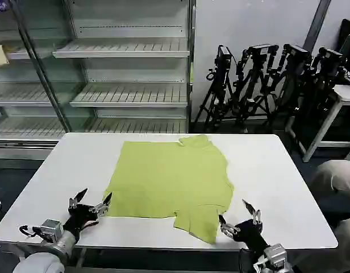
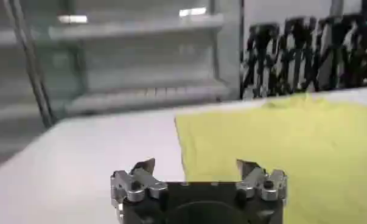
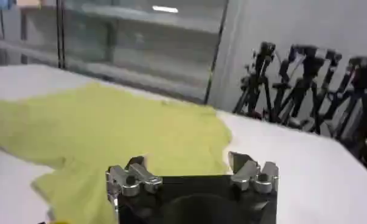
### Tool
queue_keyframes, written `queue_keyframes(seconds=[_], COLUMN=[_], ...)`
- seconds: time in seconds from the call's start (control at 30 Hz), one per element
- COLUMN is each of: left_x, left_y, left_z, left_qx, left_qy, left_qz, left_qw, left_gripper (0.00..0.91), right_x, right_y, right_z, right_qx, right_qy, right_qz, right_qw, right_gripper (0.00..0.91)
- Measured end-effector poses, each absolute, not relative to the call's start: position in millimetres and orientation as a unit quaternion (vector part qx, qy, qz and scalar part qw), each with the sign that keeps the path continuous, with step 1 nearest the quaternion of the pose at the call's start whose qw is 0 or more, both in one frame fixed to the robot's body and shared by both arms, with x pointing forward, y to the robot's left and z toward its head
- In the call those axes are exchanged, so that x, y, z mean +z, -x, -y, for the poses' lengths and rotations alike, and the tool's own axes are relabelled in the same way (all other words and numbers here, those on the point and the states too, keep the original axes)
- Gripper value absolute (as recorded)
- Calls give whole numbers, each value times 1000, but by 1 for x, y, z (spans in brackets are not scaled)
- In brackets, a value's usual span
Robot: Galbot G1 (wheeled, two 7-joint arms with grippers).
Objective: Fold and organize the clothes.
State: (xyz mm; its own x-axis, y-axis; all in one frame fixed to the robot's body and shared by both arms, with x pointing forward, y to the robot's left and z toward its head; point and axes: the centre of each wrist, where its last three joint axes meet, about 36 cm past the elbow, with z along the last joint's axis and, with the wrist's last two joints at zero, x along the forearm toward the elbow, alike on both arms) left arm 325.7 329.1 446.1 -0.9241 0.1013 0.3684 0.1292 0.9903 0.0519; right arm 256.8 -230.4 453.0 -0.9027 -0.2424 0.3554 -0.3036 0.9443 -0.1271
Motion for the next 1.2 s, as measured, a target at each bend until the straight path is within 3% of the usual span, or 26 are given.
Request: queue_keyframes(seconds=[0.67,0.7,0.73,0.77,0.8,0.83,1.2], left_x=[438,438,438,438,437,437,434], left_y=[-321,-321,-321,-321,-321,-322,-320], left_z=[-340,-340,-340,-340,-341,-341,-341], left_qx=[-16,-16,-16,-16,-16,-16,-5], left_qy=[48,48,47,47,46,45,45], left_qz=[968,968,968,967,967,967,965], left_qw=[247,247,248,249,250,251,257], left_gripper=[907,746,514,20,10,10,20], right_x=[443,443,443,443,442,442,443], right_y=[-249,-249,-249,-249,-249,-249,-251], right_z=[203,202,201,201,200,200,198], right_qx=[78,77,76,76,76,76,63], right_qy=[-156,-158,-159,-160,-160,-159,-162], right_qz=[960,959,958,958,957,956,951], right_qw=[220,222,225,227,230,232,254], right_gripper=[907,816,725,423,91,10,0])
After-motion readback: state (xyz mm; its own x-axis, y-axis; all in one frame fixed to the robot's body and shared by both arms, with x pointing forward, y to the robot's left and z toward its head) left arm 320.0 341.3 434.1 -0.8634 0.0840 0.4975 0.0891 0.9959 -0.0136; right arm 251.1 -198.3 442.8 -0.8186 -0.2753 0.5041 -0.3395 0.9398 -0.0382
